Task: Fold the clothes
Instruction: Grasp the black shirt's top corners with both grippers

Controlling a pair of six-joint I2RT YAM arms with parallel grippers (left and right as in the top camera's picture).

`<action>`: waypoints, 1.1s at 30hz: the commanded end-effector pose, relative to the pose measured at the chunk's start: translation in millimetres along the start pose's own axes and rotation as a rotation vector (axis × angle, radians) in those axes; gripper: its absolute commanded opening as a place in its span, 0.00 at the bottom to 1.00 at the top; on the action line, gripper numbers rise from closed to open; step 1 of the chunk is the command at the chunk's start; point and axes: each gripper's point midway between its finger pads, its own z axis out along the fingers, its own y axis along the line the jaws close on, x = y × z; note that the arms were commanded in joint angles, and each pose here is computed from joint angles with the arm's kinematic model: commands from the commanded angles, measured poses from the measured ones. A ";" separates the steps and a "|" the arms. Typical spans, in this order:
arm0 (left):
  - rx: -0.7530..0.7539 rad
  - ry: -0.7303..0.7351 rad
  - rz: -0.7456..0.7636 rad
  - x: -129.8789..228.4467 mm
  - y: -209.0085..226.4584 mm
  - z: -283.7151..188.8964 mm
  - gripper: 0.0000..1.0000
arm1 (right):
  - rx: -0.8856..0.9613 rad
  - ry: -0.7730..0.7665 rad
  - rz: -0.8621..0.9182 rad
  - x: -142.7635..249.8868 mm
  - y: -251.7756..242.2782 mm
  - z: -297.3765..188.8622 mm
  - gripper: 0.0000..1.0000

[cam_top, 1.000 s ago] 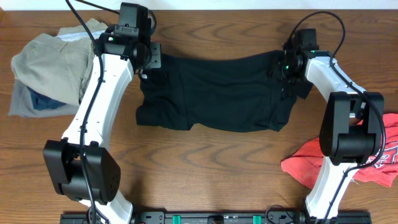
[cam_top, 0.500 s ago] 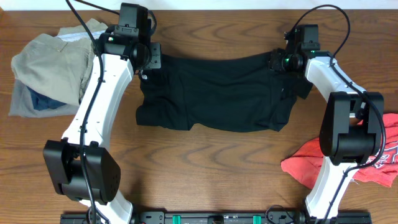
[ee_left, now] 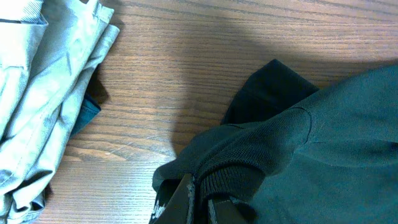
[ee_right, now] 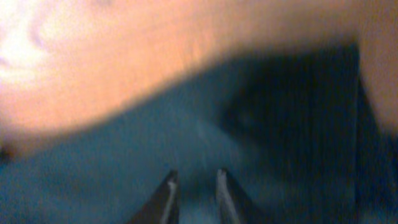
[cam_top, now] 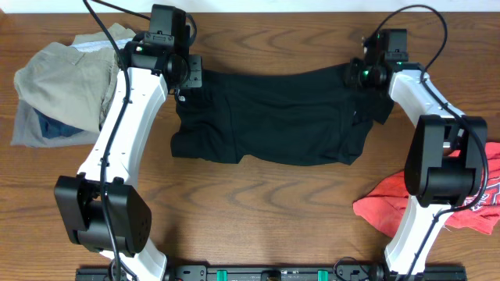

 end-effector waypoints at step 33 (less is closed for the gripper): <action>-0.009 0.007 0.009 1.4 1.9 -0.3 0.06 | 0.175 0.055 0.118 30.0 -7.7 10.0 0.01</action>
